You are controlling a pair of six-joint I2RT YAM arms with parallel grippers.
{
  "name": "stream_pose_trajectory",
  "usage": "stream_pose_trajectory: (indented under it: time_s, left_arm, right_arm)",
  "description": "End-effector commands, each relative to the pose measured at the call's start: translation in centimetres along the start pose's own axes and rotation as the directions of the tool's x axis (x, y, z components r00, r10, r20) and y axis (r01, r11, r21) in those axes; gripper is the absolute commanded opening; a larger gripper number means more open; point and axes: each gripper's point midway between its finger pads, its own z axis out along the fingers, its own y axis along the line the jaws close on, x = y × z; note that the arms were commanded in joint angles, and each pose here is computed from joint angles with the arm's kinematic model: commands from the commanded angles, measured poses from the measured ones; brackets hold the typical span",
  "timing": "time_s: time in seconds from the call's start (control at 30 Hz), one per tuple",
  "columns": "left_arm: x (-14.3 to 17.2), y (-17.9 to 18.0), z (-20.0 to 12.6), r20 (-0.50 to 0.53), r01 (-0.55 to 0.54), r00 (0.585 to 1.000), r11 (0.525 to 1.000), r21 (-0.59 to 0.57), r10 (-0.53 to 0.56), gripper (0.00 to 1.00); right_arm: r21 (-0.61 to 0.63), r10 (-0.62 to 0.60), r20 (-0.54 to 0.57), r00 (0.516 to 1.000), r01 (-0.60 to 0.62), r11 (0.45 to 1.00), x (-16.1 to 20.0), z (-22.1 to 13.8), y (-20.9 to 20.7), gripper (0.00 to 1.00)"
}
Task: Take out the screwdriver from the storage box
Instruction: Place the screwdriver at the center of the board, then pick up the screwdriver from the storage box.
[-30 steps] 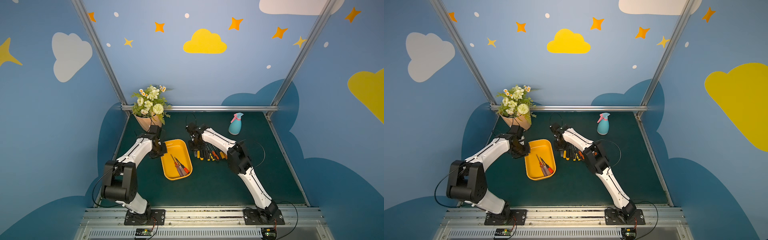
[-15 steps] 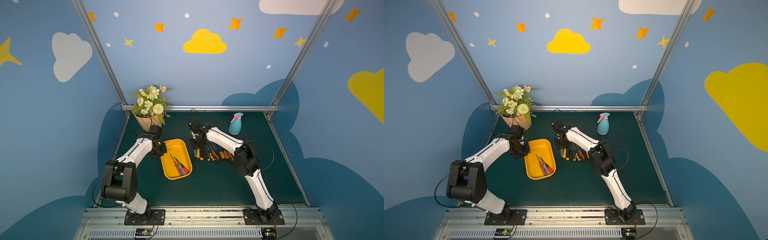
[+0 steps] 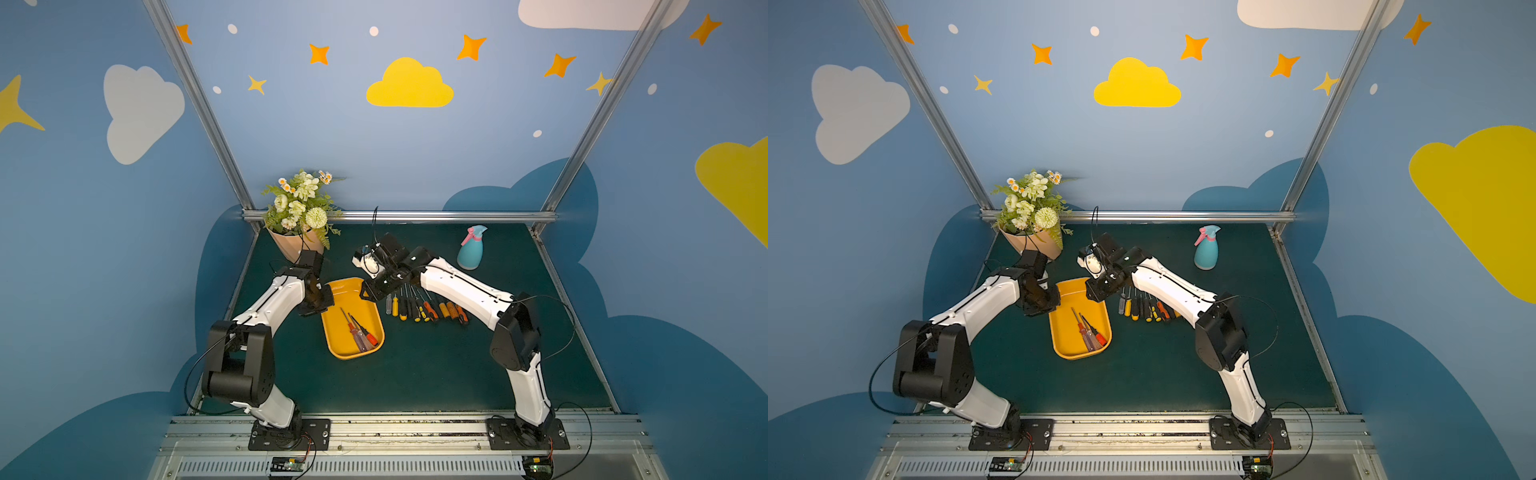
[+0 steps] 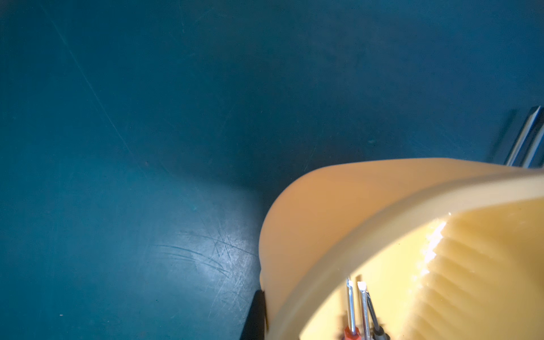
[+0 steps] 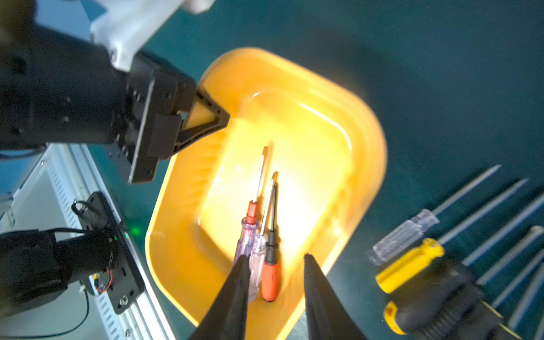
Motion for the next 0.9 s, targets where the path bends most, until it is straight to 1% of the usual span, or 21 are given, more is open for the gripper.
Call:
stream_pose_trajectory:
  time_s: [0.0,0.3,0.43,0.63,0.87]
  left_arm:
    - [0.0,-0.4,-1.2,0.018,0.004,1.000,1.000,0.023,-0.004,0.02]
    - [0.3,0.1,-1.3,0.021,0.029,0.999,1.000,0.006,-0.029,0.03]
    - [0.1,0.2,-1.2,0.022,0.042,0.999,0.999,-0.005,-0.041,0.03]
    - [0.3,0.1,-0.9,0.021,0.052,0.998,0.999,-0.003,-0.052,0.02]
    - [-0.2,-0.2,-1.2,0.035,0.058,0.998,0.998,-0.005,-0.057,0.03]
  right_arm:
    - [-0.037,-0.033,-0.099,0.994,0.030,0.999,2.3,1.7,0.8,0.34]
    - [-0.065,-0.029,-0.213,0.977,0.015,0.998,5.6,3.6,1.7,0.32]
    - [-0.097,-0.013,-0.259,0.966,-0.012,0.995,6.7,4.4,2.7,0.32]
    - [-0.107,-0.019,-0.297,0.955,-0.013,0.994,7.9,5.3,3.7,0.33]
    - [-0.115,-0.033,-0.338,0.941,-0.006,0.993,9.1,6.0,4.5,0.33]
